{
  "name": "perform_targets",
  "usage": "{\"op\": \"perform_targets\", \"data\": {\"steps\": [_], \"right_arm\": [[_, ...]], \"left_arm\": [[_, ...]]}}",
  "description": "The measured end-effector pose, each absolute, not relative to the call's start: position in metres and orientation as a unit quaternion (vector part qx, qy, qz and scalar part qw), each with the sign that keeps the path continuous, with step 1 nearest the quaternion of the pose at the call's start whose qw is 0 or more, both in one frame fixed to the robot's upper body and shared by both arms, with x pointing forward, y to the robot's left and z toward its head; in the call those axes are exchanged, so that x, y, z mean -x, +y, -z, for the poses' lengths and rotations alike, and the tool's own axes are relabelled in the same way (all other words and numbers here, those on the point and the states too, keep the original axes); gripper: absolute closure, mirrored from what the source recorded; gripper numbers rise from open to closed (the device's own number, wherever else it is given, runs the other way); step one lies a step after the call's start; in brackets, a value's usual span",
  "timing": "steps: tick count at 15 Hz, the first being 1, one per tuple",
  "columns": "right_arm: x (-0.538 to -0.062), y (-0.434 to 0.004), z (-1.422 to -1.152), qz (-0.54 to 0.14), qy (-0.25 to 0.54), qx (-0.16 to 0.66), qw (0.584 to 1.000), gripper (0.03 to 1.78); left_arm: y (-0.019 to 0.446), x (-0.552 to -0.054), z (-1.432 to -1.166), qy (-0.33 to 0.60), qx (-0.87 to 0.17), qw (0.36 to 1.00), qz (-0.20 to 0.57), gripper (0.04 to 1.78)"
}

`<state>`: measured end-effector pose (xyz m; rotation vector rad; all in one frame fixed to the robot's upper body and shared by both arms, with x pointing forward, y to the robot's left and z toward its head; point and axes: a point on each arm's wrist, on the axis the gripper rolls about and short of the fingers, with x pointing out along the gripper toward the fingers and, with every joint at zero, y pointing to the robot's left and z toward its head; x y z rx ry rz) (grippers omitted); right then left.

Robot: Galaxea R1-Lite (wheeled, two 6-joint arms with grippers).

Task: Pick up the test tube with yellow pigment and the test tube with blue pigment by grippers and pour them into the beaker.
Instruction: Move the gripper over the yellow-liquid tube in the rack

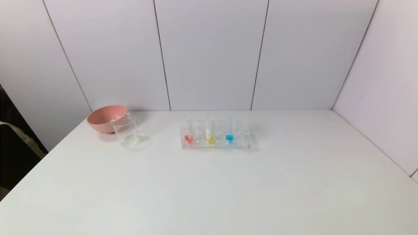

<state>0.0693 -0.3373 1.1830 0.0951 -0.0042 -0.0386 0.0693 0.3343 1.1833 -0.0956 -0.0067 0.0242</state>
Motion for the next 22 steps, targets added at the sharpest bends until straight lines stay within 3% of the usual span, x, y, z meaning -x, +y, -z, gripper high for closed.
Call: {"op": "perform_targets", "data": {"steps": [6, 15, 22], "right_arm": [[-0.069, -0.337, -1.183, 0.019, -0.002, -0.048, 0.999, 0.1], [-0.069, -0.337, -1.183, 0.019, -0.002, -0.047, 0.999, 0.1], [-0.069, -0.337, -1.183, 0.019, -0.002, -0.047, 0.999, 0.1]], "left_arm": [[0.334, -0.068, -1.187, -0.01, 0.053, 0.999, -0.01, 0.06], [0.331, -0.064, -1.263, -0.026, 0.075, 0.994, 0.078, 0.06], [0.328, -0.147, -1.336, -0.022, 0.068, 0.991, 0.109, 0.06]]}}
